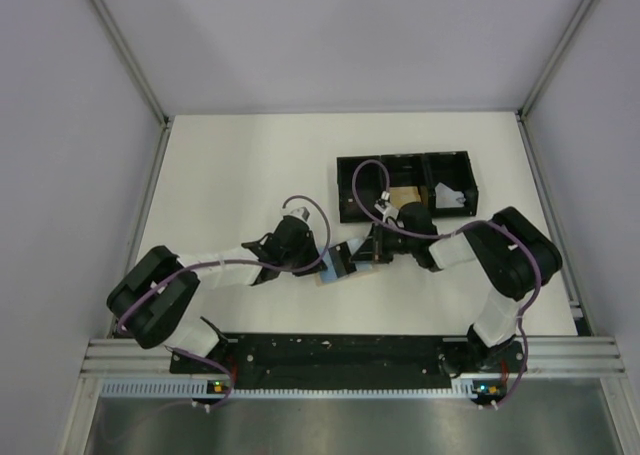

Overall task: Take the credit cards out of the card holder
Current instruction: Remove the credit card from the card holder.

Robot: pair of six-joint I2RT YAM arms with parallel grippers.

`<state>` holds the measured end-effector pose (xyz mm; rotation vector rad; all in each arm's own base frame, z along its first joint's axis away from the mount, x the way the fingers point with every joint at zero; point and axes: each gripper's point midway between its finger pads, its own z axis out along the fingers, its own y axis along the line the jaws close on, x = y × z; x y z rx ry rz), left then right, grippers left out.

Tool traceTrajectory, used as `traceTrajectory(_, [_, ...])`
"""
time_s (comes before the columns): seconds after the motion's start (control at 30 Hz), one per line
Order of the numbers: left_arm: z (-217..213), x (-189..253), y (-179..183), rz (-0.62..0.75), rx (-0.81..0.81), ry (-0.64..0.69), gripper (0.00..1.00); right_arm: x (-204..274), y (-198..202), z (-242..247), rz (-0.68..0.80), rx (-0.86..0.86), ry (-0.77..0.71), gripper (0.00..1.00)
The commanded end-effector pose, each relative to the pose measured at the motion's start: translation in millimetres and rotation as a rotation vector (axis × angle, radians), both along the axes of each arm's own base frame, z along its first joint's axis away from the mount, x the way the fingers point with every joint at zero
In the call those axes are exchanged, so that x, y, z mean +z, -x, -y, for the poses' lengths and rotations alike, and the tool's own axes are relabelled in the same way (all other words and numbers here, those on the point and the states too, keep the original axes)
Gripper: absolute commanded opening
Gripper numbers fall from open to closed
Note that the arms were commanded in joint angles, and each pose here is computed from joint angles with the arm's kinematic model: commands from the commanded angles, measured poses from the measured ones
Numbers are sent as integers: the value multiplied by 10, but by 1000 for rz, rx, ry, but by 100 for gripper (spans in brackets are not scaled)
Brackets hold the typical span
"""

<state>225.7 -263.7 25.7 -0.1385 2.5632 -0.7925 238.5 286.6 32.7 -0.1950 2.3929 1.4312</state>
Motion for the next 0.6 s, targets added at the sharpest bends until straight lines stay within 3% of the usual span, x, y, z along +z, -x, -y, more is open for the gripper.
traceTrajectory(0.0, [-244,-202,197,-56,0,-97,0,134,-103,53,71,-8,-30,0])
traceTrajectory(0.1, [-226,-180,199,-55,-1,-84,0,194,-53,3,66,17,-64,18])
traceTrajectory(0.23, [-189,-147,199,-53,-5,-64,0,177,-2,-46,59,34,-60,30])
traceTrajectory(0.47, [-180,-155,229,-63,-2,-53,0,108,64,-139,27,49,-69,30])
traceTrajectory(0.57, [-184,-154,236,-64,2,-50,0,118,51,-145,30,47,-71,21])
